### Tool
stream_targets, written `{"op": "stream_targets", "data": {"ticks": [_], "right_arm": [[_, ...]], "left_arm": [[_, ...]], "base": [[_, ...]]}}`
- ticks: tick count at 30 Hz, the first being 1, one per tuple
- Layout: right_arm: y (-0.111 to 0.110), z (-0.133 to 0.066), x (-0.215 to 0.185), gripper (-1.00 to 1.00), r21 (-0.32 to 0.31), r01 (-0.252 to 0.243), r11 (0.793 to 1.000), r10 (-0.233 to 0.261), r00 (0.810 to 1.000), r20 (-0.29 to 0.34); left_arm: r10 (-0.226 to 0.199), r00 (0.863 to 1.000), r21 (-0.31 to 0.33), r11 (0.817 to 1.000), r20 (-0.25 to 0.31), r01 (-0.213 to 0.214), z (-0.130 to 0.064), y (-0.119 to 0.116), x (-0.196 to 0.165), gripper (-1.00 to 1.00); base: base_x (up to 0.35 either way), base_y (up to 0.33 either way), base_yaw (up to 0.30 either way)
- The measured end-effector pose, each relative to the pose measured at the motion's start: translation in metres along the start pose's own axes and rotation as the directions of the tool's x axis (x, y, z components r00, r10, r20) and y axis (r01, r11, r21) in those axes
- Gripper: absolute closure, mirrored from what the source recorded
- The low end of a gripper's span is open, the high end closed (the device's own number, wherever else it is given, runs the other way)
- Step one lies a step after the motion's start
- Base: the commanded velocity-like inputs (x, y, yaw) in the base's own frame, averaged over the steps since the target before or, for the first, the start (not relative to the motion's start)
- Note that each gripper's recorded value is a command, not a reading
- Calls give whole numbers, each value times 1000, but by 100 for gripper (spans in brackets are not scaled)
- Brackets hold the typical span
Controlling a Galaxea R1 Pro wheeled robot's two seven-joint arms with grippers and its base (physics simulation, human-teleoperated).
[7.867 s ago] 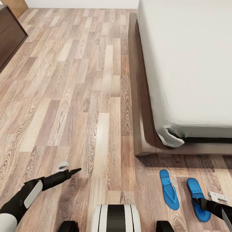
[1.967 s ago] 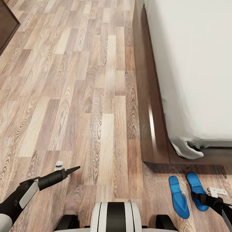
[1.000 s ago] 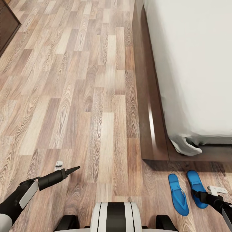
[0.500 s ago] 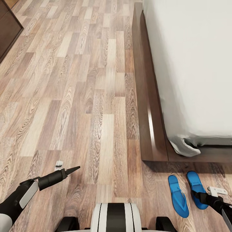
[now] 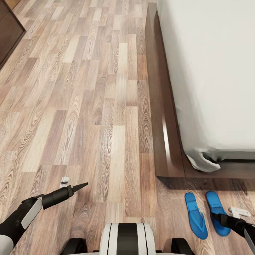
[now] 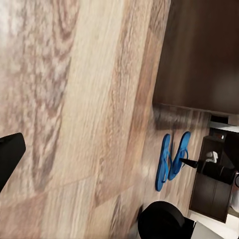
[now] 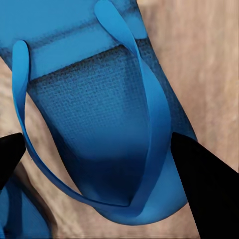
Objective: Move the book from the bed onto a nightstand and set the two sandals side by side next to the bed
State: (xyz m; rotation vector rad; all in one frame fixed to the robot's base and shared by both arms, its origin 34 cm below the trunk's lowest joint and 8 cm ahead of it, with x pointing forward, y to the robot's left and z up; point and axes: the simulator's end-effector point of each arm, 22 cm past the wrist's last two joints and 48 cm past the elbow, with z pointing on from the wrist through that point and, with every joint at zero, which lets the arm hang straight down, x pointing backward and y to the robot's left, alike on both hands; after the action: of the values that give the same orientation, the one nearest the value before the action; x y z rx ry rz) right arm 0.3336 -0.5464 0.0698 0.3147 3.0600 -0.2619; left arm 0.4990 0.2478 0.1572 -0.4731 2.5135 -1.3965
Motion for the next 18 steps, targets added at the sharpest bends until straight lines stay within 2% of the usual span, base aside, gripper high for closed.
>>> {"op": "stream_targets", "data": {"ticks": [4,18], "right_arm": [[0,0,7,100,0,-13,1000,13,999,-30],[0,1,10,100,1,-15,1000,15,999,-41]], "left_arm": [[0,1000,0,1000,1,0,0,0,0,-100],[-3,1000,-1,1000,-1,3,0,2,1,-100]], "base": [[0,0,0],[0,0,0]]}}
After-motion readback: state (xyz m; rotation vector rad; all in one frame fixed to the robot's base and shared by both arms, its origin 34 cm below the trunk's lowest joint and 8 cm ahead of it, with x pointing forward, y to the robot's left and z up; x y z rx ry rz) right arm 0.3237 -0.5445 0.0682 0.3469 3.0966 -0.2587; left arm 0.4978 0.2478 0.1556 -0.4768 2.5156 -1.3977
